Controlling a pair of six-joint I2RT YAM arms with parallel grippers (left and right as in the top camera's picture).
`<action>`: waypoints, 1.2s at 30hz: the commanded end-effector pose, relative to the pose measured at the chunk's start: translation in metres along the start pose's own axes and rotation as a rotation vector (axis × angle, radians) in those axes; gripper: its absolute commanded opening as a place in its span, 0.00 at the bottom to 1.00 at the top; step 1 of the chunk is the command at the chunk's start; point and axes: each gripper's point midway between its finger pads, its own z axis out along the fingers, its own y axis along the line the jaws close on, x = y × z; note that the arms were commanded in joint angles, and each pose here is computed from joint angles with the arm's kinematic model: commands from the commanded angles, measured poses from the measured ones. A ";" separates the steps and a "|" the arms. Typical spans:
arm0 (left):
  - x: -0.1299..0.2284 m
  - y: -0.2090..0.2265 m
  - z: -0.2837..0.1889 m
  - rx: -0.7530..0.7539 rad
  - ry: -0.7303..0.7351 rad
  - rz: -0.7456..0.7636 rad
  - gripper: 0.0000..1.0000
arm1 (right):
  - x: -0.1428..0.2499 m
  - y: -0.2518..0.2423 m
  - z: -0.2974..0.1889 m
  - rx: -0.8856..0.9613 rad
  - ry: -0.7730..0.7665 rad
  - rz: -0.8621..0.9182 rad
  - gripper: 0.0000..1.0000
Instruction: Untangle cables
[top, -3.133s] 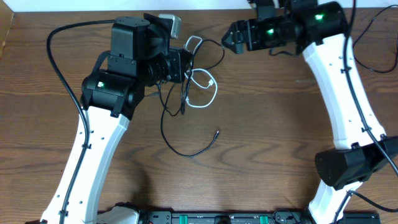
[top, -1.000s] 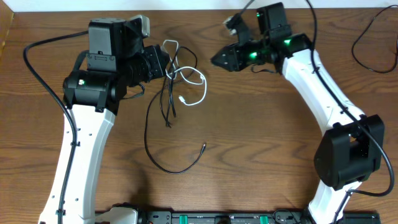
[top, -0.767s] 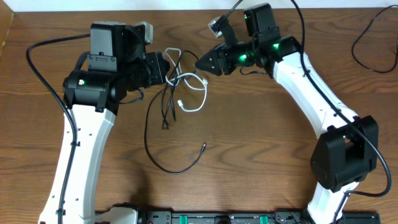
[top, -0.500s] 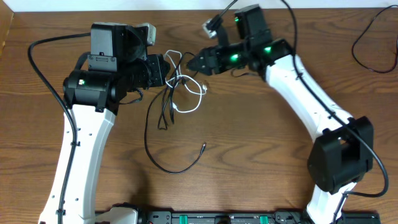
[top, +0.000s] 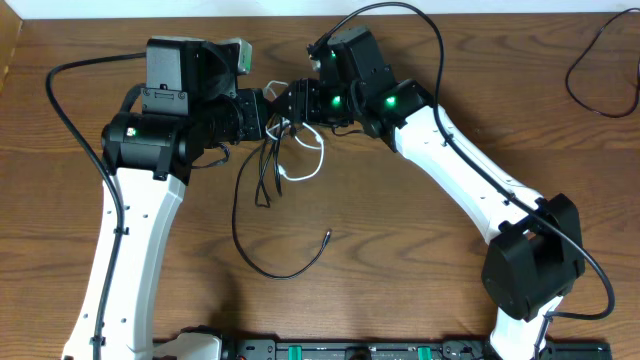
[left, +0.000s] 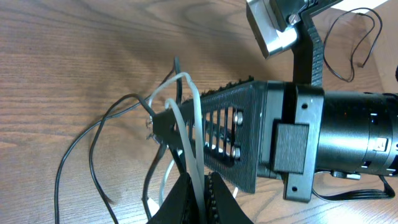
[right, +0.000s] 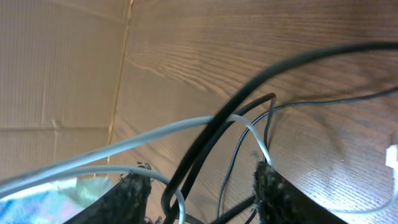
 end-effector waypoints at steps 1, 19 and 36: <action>-0.005 -0.004 -0.004 0.011 -0.013 0.019 0.08 | -0.007 0.005 -0.008 0.008 -0.042 0.032 0.47; -0.008 0.007 -0.004 -0.052 -0.027 0.018 0.07 | -0.018 0.018 -0.021 -0.123 -0.011 0.067 0.42; -0.003 -0.002 -0.004 0.003 -0.003 -0.002 0.07 | -0.019 0.019 -0.004 -0.063 -0.081 0.054 0.46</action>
